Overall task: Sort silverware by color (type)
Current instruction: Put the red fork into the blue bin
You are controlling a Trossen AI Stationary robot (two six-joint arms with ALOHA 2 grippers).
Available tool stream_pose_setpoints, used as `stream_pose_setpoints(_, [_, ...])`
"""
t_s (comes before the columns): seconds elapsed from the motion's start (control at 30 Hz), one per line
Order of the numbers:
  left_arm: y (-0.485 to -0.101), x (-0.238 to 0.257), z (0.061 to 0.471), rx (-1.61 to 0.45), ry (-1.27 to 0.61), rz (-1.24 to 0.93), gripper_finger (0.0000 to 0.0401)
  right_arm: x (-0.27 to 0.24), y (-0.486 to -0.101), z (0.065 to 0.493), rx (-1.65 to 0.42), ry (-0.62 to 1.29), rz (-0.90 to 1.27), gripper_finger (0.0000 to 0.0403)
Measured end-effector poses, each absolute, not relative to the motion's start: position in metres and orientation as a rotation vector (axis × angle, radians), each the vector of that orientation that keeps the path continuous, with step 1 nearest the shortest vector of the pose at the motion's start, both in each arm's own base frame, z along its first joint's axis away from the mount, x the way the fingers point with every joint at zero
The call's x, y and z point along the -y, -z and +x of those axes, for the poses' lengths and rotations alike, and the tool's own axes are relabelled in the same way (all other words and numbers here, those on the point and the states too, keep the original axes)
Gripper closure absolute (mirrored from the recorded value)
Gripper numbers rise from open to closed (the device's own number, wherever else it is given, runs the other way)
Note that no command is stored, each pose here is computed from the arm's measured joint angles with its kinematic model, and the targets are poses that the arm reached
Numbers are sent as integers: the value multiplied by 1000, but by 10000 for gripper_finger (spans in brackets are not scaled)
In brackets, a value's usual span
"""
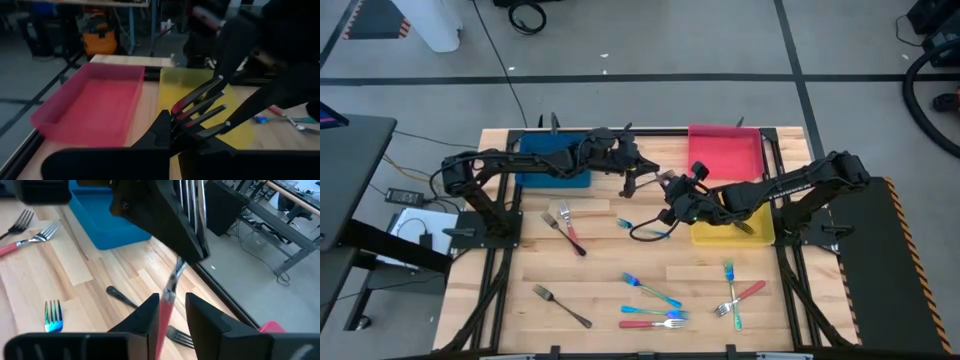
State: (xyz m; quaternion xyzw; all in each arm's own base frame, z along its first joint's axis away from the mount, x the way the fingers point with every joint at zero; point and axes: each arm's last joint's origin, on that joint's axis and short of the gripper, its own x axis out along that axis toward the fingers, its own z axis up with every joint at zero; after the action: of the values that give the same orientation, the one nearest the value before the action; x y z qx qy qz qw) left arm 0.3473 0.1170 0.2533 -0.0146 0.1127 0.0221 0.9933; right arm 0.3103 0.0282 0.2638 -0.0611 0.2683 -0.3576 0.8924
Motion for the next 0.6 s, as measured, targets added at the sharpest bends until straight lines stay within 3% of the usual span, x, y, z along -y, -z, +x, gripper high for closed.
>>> stream_pose_setpoints(0.33, [-266,-144,299,-462,-149,-50,388,-28,-257,304,-658,717,-176,294])
stream_pose_setpoints(0.6, [-307,-150,244,-654,-338,55,388,-27,-255,302,-688,716,-192,294])
